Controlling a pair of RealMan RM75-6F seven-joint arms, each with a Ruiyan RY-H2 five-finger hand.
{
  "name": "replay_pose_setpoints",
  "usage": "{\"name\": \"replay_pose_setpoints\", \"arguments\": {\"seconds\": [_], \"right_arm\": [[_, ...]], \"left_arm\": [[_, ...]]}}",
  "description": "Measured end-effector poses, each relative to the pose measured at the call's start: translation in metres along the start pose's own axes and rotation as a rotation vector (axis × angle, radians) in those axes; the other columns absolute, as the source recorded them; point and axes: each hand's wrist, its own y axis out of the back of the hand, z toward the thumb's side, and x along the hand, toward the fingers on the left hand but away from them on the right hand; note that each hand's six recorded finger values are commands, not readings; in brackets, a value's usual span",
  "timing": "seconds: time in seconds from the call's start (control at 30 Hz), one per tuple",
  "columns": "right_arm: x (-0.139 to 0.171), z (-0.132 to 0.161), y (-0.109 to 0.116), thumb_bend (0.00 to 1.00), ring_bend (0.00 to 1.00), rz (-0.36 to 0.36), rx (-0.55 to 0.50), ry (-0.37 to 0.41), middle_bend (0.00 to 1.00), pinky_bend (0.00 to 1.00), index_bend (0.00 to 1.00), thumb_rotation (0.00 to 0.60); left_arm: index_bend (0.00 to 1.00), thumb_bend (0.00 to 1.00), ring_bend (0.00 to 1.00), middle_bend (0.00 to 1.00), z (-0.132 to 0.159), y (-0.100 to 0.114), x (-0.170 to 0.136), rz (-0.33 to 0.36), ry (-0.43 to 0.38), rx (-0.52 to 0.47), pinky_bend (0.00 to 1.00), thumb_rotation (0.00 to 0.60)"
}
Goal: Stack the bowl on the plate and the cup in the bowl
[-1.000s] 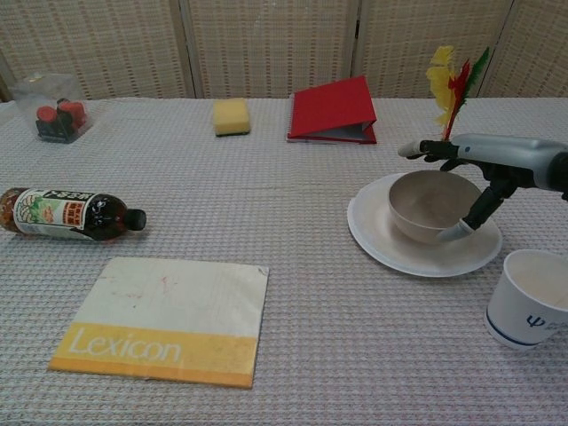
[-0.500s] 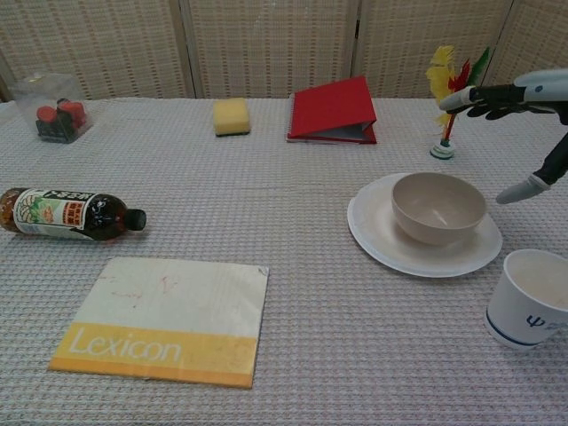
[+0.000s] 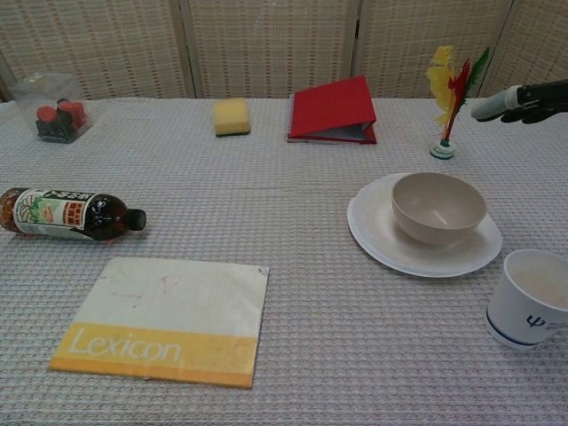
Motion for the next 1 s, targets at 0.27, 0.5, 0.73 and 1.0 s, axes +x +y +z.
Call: {"name": "replay_pose_setpoints", "arguments": {"seconds": [0.27, 0.5, 0.73, 1.0], "right_arm": [[0.011, -0.007, -0.010, 0.04, 0.00, 0.021, 0.076, -0.024, 0.00, 0.00, 0.12, 0.600], [0.016, -0.014, -0.028, 0.04, 0.00, 0.101, 0.091, -0.051, 0.00, 0.00, 0.13, 0.600], [0.013, -0.018, -0.042, 0.04, 0.00, 0.145, 0.095, -0.056, 0.00, 0.00, 0.13, 0.600], [0.006, -0.019, -0.055, 0.04, 0.00, 0.167, 0.100, -0.047, 0.00, 0.00, 0.13, 0.600]], "left_arm": [[0.00, 0.31, 0.00, 0.00, 0.002, -0.003, 0.001, -0.008, -0.002, 0.005, 0.26, 0.600], [0.00, 0.31, 0.00, 0.00, 0.002, -0.002, 0.001, -0.007, -0.001, 0.004, 0.26, 0.600], [0.00, 0.31, 0.00, 0.00, 0.002, -0.003, 0.000, -0.009, -0.003, 0.003, 0.26, 0.600], [0.00, 0.31, 0.00, 0.00, 0.000, 0.000, 0.000, -0.002, 0.002, 0.000, 0.26, 0.600]]}}
